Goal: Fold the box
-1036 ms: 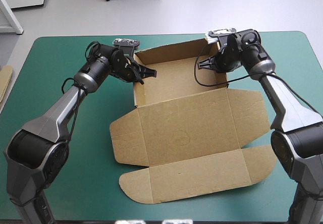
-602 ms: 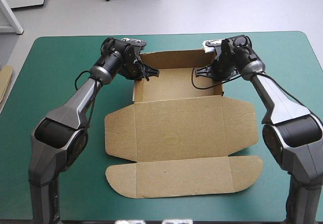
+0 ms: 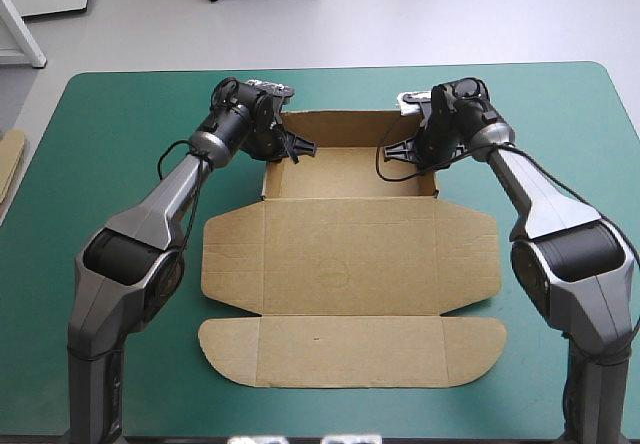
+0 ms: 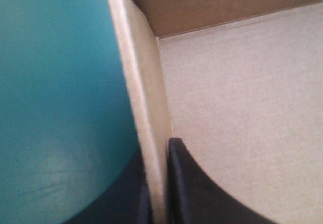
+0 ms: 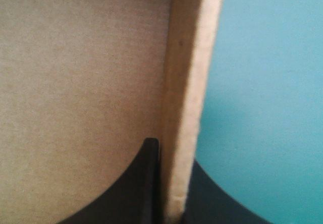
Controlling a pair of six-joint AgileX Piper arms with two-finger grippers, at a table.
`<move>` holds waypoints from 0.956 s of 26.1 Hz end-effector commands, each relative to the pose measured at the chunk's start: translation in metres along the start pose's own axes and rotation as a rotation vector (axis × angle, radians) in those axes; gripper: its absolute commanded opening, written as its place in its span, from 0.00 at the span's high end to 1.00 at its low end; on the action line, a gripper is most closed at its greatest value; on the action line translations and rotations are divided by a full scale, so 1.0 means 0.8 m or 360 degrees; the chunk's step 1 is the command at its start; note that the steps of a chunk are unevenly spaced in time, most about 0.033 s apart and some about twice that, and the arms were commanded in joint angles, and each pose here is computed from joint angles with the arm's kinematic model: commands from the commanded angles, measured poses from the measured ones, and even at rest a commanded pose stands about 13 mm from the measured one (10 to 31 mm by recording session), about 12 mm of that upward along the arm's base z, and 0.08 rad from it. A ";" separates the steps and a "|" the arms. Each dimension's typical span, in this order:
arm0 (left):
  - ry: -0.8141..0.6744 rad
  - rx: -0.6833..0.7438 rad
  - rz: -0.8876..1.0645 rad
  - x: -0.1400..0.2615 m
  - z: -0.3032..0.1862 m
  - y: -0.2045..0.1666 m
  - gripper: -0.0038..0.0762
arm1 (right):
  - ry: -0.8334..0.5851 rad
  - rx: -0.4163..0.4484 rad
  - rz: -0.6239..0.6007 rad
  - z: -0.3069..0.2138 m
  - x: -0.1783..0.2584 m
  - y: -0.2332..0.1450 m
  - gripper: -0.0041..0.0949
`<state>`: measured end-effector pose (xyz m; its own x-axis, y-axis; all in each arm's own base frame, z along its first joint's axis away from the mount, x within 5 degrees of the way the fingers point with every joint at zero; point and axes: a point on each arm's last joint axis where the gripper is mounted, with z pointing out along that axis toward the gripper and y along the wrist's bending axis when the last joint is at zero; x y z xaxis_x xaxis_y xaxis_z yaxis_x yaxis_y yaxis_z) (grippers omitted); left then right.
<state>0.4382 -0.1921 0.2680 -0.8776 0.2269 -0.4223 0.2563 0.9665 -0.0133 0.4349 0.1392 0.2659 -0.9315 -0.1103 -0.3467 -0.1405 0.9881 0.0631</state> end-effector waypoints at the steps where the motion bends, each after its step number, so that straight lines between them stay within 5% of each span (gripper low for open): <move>1: -0.0206 0.0104 0.0068 -0.015 -0.047 -0.019 0.85 | -0.0169 -0.0145 -0.0081 -0.047 -0.007 0.020 0.86; 7: -0.0291 0.0116 0.0064 -0.030 -0.085 -0.019 0.19 | -0.0262 -0.0107 -0.0054 -0.074 -0.008 0.016 0.35; 25: -0.0536 0.0058 0.0129 -0.015 -0.217 -0.001 0.31 | -0.0471 0.0013 -0.0062 -0.165 0.000 0.003 0.35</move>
<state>0.4063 -0.1858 0.3736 -0.7689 0.2732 -0.5781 0.3282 0.9446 0.0099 0.4066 0.1347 0.3437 -0.8629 -0.1315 -0.4880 -0.1674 0.9854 0.0305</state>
